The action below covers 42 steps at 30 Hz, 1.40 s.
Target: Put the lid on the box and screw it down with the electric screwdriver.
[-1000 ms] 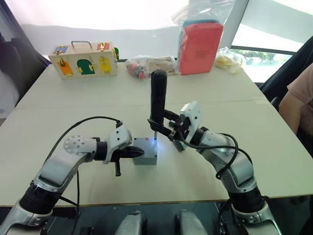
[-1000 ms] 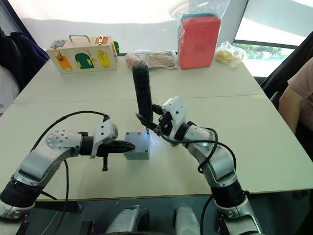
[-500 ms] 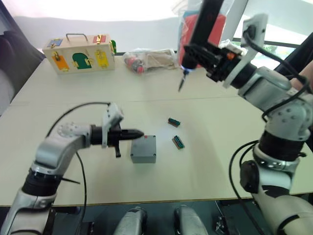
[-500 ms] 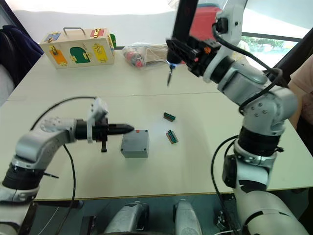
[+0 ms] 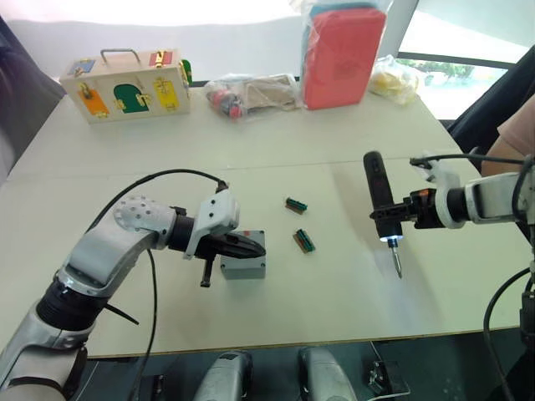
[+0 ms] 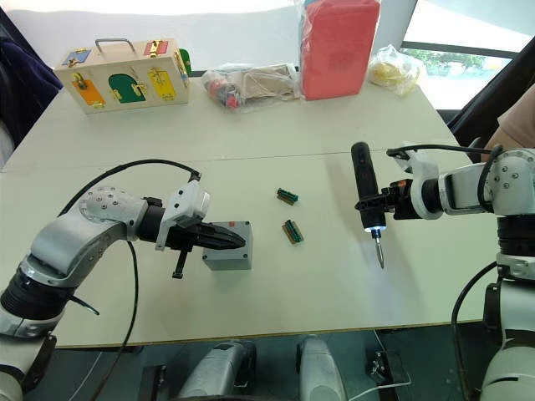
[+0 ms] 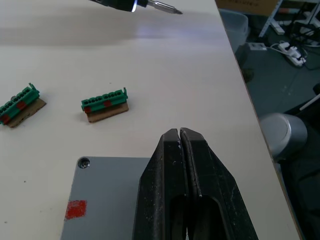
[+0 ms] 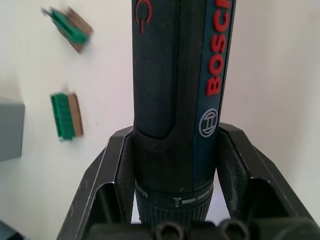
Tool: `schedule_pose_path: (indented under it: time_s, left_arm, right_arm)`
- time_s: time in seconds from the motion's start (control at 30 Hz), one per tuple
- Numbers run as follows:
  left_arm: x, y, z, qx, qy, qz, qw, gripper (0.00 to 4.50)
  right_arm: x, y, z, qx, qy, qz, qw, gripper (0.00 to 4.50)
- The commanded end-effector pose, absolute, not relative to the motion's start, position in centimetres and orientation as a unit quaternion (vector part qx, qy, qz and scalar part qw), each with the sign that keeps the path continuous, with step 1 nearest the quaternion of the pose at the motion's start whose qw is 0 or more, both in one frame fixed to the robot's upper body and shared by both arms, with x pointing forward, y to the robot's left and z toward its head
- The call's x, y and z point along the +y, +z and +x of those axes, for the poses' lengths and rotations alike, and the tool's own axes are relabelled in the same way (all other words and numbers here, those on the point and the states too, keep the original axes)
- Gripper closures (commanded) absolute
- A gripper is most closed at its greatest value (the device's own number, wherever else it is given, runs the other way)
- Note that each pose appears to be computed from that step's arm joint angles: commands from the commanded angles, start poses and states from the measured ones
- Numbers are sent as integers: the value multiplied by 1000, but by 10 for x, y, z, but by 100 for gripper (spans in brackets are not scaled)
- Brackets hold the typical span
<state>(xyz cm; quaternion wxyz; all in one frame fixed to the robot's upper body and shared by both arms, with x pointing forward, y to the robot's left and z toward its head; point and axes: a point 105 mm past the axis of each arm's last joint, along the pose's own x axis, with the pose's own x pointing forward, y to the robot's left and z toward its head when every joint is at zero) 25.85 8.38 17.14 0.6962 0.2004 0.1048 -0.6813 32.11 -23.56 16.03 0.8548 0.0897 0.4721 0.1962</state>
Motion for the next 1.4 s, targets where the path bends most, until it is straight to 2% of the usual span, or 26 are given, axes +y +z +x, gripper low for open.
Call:
schedule_pose_path:
  time_s: [0.03, 0.17, 0.23, 0.3, 0.33, 0.43, 0.47, 0.53, 0.6, 0.67, 0.73, 0.83, 0.9, 0.97, 1.13, 1.3, 1.4]
  left_arm:
    - [82, 173, 250, 98, -688, 205, 689, 450]
    - [88, 176, 251, 98, -672, 194, 708, 450]
    - [96, 180, 258, 99, -649, 185, 731, 450]
    - [108, 186, 265, 101, -618, 172, 760, 450]
    - [112, 188, 266, 103, -609, 168, 768, 450]
    - [128, 191, 274, 108, -573, 171, 794, 450]
    - [143, 200, 285, 101, -536, 152, 824, 450]
    - [160, 211, 296, 89, -493, 124, 856, 450]
    - [182, 202, 292, 117, -466, 126, 868, 450]
    - [196, 186, 286, 150, -449, 123, 872, 450]
    - [198, 175, 281, 164, -449, 115, 871, 450]
    - [192, 160, 278, 176, -451, 108, 868, 450]
    - [179, 152, 285, 156, -440, 83, 880, 450]
    - [168, 143, 285, 158, -442, 83, 879, 450]
    - [156, 129, 280, 172, -457, 105, 866, 450]
    - [146, 123, 281, 175, -479, 125, 851, 450]
    - [141, 126, 283, 169, -492, 122, 845, 450]
  right_arm:
    - [-234, 174, 324, 462, 199, 78, 860, 269]
    - [-234, 166, 331, 478, 182, 82, 855, 269]
    - [-236, 163, 333, 486, 169, 60, 855, 269]
    - [-237, 161, 332, 491, 168, 46, 854, 170]
    - [-236, 161, 332, 493, 170, 44, 852, 148]
    - [-236, 160, 333, 491, 174, 41, 853, 45]
    - [-240, 168, 339, 460, 179, 11, 869, 9]
    - [-242, 178, 346, 424, 191, -33, 885, 9]
    - [-221, 224, 354, 315, 274, -53, 907, 9]
    - [-200, 261, 345, 216, 358, -110, 902, 9]
    - [-188, 271, 338, 165, 393, -148, 893, 9]
    - [-165, 255, 322, 146, 437, -164, 872, 9]
    - [-134, 219, 290, 141, 517, -197, 821, 9]
    - [-115, 194, 267, 145, 556, -201, 793, 9]
    - [-93, 159, 249, 162, 581, -204, 772, 9]
    - [-77, 136, 257, 168, 577, -182, 778, 9]
    - [-68, 134, 257, 173, 587, -143, 778, 9]
